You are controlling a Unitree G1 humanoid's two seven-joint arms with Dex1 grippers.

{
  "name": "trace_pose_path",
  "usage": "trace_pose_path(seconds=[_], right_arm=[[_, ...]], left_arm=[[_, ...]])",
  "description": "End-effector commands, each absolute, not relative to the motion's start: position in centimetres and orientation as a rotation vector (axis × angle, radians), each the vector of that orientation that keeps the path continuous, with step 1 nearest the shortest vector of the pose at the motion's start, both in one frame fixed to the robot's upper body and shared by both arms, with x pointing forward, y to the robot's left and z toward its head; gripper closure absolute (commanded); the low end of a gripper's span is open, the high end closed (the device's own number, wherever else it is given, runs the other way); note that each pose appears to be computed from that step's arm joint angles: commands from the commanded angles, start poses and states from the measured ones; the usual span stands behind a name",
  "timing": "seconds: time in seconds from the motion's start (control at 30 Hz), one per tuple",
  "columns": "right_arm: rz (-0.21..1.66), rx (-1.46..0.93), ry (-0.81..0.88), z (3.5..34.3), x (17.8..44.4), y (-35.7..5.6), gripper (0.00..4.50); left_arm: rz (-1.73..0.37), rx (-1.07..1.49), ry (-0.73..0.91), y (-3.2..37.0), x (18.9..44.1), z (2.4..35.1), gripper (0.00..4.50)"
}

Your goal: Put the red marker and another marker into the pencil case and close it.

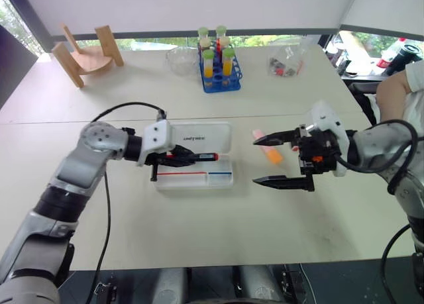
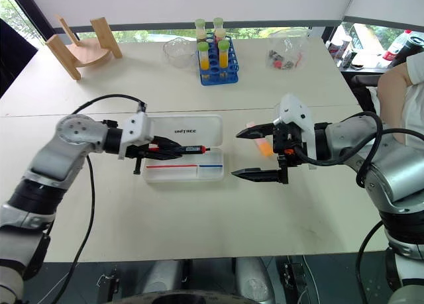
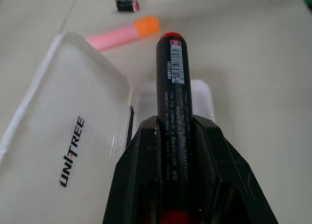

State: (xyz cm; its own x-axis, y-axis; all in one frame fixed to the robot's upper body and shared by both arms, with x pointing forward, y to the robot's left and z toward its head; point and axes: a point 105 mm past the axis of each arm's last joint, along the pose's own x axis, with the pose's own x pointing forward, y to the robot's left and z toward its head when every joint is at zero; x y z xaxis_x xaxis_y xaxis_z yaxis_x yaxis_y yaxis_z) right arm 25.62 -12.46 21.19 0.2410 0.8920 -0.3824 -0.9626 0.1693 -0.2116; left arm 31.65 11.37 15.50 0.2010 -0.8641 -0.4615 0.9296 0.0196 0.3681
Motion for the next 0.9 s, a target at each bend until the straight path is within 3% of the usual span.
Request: trace_pose_path(seconds=[0.03,0.3,0.37,0.5,0.6,0.7,0.9], right_arm=[[1.298,-0.490,0.131,22.4,24.8,-12.6,0.00],[1.271,-0.474,0.135,22.0,24.6,-12.8,0.00],[1.270,-0.472,0.137,21.8,24.8,-12.8,0.00],[1.183,-0.496,0.157,21.1,26.8,-13.1,0.00],[0.951,-0.432,0.235,18.9,31.5,-14.6,0.00],[0.817,-0.397,0.350,16.1,34.4,-15.2,0.00],[0.657,-0.420,0.473,12.3,37.5,-16.0,0.00]], left_arm=[[-1.404,0.780,0.091,11.0,32.6,15.0,4.16],[-1.325,0.706,0.070,11.0,34.1,15.9,0.23],[-1.326,0.655,0.061,11.1,33.7,16.6,0.10],[-1.384,0.407,0.021,12.2,30.4,20.4,0.10],[-1.279,0.332,0.010,16.1,27.3,22.7,0.10],[-1.172,0.320,0.048,19.1,25.0,22.7,0.10],[-1.085,0.229,0.034,20.4,22.2,23.2,0.10]])
